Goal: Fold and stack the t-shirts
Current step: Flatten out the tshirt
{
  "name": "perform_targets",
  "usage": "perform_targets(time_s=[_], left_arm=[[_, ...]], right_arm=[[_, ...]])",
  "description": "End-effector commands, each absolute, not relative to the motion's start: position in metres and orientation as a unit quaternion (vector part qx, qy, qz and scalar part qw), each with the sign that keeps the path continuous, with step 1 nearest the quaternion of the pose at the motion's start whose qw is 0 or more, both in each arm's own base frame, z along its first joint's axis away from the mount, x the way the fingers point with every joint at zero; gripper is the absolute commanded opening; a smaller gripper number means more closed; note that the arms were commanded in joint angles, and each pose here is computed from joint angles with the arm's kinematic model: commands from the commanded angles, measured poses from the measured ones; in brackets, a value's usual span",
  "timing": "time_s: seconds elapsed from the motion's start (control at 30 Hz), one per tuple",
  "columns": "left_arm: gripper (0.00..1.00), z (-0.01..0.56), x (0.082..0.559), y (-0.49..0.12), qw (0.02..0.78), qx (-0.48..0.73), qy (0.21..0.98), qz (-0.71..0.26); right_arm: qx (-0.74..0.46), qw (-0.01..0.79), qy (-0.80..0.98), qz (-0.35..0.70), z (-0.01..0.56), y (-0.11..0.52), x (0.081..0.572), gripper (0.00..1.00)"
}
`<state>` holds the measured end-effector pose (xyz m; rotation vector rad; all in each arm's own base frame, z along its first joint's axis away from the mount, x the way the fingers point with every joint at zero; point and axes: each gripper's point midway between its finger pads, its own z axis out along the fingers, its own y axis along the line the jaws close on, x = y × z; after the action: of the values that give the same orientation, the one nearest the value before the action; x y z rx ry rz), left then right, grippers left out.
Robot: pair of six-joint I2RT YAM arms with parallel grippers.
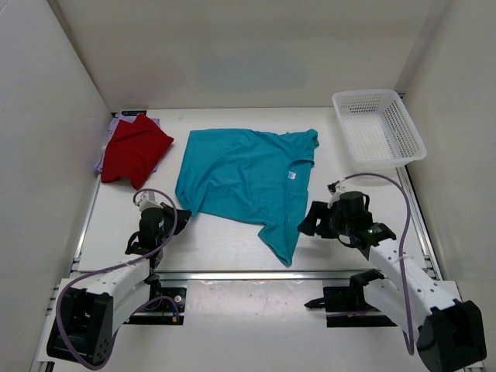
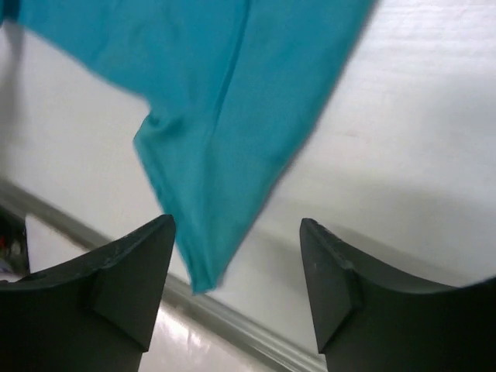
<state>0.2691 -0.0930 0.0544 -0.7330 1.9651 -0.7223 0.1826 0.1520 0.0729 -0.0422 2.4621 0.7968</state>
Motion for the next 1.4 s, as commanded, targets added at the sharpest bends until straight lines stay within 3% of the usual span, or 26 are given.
perform_targets(time_s=[0.0,0.17,0.3,0.37,0.43,0.53,0.73,0.77,0.8,0.87,0.97,1.17,1.3,1.37], left_arm=[[0.0,0.056,0.271,-0.095,0.451,-0.29,0.792,-0.291],[0.0,0.061,0.275,-0.097,0.456,-0.282,0.792,-0.291],[0.0,0.055,0.273,-0.102,0.447,-0.282,0.796,-0.294],[0.0,0.055,0.273,-0.105,0.447,-0.279,0.795,-0.3],[0.0,0.054,0.275,-0.107,0.443,-0.28,0.797,-0.301],[0.0,0.054,0.278,-0.106,0.443,-0.285,0.795,-0.301],[0.0,0.055,0.281,-0.095,0.449,-0.304,0.787,-0.295],[0.0,0.059,0.284,-0.096,0.452,-0.305,0.784,-0.298],[0.0,0.061,0.286,-0.095,0.453,-0.304,0.783,-0.298],[0.0,0.06,0.285,-0.099,0.451,-0.296,0.788,-0.297],[0.0,0.059,0.283,-0.101,0.451,-0.294,0.787,-0.3],[0.0,0.052,0.276,-0.098,0.445,-0.298,0.791,-0.297],[0.0,0.056,0.276,-0.096,0.452,-0.294,0.789,-0.295],[0.0,0.061,0.278,-0.099,0.456,-0.291,0.786,-0.301]], right_arm=[[-0.024,0.301,0.9,0.314,0.083,0.161,0.217,0.65],[-0.078,0.321,0.918,0.22,0.076,0.185,0.25,0.7],[-0.076,0.337,0.927,0.146,0.062,0.18,0.278,0.65],[-0.079,0.32,0.935,0.127,0.047,0.178,0.289,0.48],[-0.064,0.323,0.939,0.104,0.041,0.168,0.309,0.22],[-0.028,0.325,0.94,0.095,0.036,0.153,0.342,0.0],[0.007,0.367,0.913,0.18,0.081,0.158,0.405,0.0],[0.0,0.367,0.913,0.179,0.089,0.161,0.407,0.08],[-0.017,0.359,0.916,0.178,0.091,0.171,0.398,0.25],[-0.048,0.365,0.919,0.14,0.087,0.178,0.38,0.45],[-0.067,0.332,0.931,0.138,0.062,0.189,0.351,0.45],[-0.057,0.316,0.945,0.062,0.029,0.174,0.353,0.46],[-0.061,0.329,0.942,0.022,0.028,0.172,0.363,0.41],[-0.061,0.335,0.94,0.02,0.028,0.171,0.367,0.3]])
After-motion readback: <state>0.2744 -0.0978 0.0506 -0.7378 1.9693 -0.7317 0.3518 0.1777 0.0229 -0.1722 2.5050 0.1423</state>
